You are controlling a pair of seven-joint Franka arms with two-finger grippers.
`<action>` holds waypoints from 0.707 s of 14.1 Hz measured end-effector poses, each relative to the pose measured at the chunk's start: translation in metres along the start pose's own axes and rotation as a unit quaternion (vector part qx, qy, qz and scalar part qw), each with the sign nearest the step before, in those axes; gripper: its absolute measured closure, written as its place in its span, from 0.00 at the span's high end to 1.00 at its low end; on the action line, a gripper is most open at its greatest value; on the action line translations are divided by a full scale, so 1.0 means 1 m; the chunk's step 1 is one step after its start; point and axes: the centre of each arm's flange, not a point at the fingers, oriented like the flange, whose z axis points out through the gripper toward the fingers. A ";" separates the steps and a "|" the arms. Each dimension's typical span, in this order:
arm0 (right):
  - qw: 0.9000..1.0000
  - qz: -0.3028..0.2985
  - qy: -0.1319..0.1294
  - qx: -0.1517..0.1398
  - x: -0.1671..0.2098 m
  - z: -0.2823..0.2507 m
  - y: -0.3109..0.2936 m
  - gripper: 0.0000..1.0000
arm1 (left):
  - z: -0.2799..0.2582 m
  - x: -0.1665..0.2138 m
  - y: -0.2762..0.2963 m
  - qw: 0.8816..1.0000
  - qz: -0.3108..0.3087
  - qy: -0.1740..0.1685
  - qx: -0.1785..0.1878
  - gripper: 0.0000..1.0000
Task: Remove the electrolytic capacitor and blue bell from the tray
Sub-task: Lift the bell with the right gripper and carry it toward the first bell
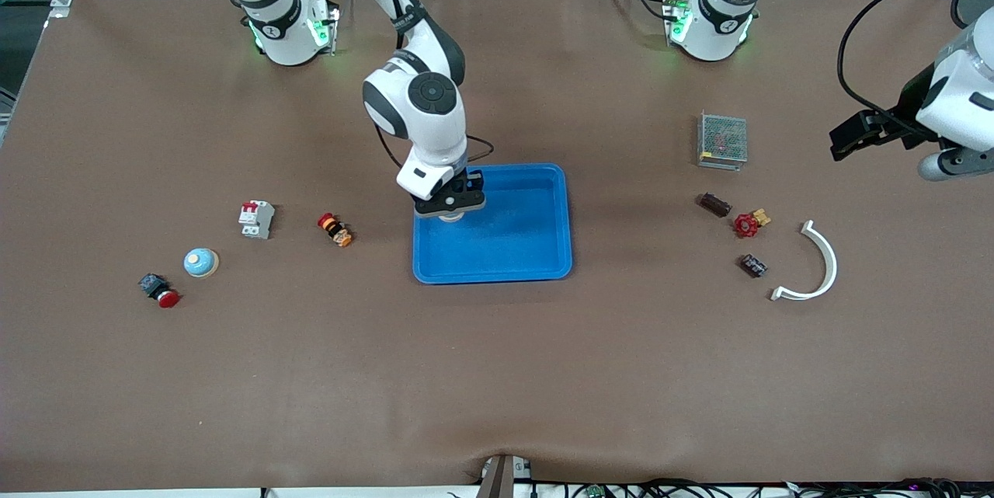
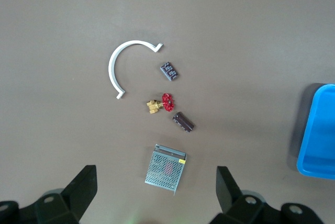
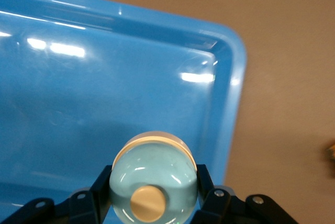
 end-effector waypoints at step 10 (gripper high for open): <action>0.985 -0.169 -0.032 -0.011 0.040 -0.002 0.170 0.67 | -0.008 -0.007 0.000 1.000 0.019 0.006 -0.001 1.00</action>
